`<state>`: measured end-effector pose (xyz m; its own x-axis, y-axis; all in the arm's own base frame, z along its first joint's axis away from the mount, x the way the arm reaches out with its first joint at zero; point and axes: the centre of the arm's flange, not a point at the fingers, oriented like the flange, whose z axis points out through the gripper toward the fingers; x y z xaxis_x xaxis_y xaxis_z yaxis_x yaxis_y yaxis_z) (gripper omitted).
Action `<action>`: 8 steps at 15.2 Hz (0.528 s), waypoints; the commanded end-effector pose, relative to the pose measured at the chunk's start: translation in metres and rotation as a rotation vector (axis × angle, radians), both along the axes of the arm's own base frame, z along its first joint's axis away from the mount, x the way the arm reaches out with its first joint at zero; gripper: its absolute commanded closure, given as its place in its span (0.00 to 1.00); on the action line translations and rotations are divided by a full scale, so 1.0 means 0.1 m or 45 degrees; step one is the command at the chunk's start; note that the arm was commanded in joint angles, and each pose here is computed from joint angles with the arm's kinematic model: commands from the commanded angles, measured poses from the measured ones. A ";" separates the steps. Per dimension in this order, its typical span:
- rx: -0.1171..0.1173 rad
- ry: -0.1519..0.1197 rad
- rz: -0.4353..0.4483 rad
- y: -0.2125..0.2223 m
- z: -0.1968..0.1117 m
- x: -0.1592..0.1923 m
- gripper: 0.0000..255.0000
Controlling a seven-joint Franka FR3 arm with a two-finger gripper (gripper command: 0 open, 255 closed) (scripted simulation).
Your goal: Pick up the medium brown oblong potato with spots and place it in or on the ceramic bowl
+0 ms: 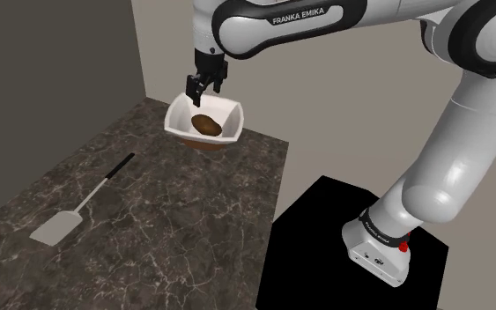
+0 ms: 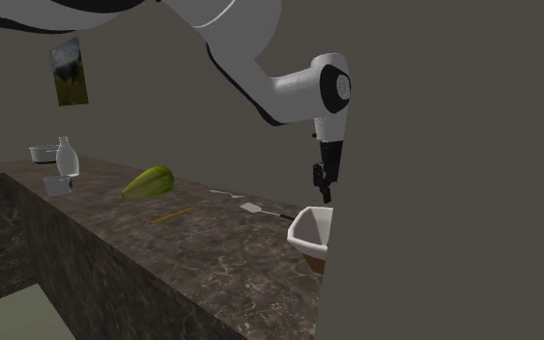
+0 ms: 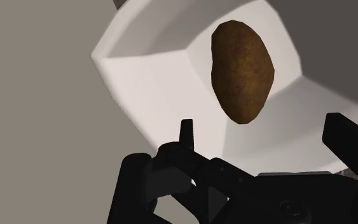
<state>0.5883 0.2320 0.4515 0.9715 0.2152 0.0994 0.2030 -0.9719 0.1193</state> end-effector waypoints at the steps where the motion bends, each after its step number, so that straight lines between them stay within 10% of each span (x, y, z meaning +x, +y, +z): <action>1: 0.000 0.001 0.000 0.01 0.25 -0.03 0.00; 8: 0.000 0.001 0.000 0.02 0.35 -0.04 0.00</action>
<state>0.5844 0.2345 0.4862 0.9715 0.2153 0.0989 0.2032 -0.9718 0.1194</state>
